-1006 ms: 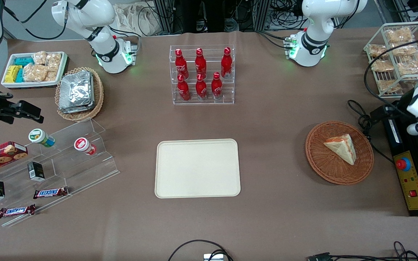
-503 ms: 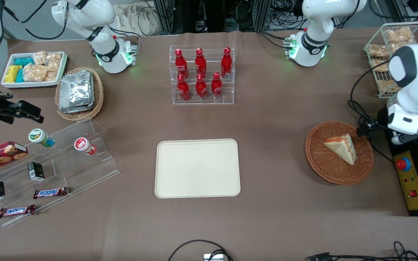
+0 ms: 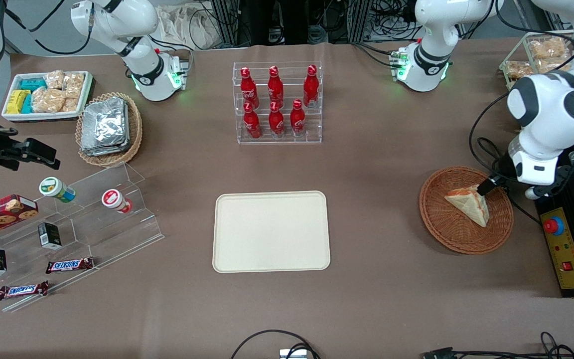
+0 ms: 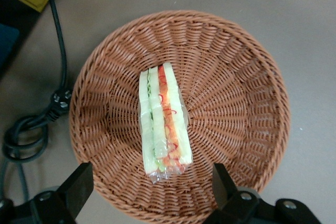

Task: Place sandwich from basket to tray
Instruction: 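Lower the left gripper and close it on the sandwich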

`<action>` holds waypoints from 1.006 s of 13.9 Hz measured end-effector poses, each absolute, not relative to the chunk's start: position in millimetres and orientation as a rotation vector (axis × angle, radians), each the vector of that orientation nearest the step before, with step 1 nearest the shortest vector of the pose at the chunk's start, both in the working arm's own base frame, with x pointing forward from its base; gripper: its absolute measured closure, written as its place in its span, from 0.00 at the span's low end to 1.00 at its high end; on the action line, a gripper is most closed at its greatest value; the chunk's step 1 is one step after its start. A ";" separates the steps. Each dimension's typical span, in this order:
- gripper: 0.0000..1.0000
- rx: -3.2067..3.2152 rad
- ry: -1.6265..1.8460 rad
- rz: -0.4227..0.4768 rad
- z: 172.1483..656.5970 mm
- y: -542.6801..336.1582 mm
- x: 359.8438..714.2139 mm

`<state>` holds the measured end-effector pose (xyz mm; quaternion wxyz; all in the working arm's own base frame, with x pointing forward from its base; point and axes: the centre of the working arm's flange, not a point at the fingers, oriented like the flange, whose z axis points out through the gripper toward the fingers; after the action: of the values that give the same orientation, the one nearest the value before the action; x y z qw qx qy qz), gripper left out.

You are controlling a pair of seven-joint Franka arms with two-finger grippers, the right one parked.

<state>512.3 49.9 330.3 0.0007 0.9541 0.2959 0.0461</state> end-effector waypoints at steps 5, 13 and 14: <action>0.00 2.966 0.955 0.212 283.1 49.0 511.8; 0.00 2.932 0.993 0.266 238.4 47.8 509.5; 0.02 2.931 0.994 0.264 235.1 47.8 509.4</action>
<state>509.4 47.8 235.1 0.0176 0.9434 0.3201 0.0851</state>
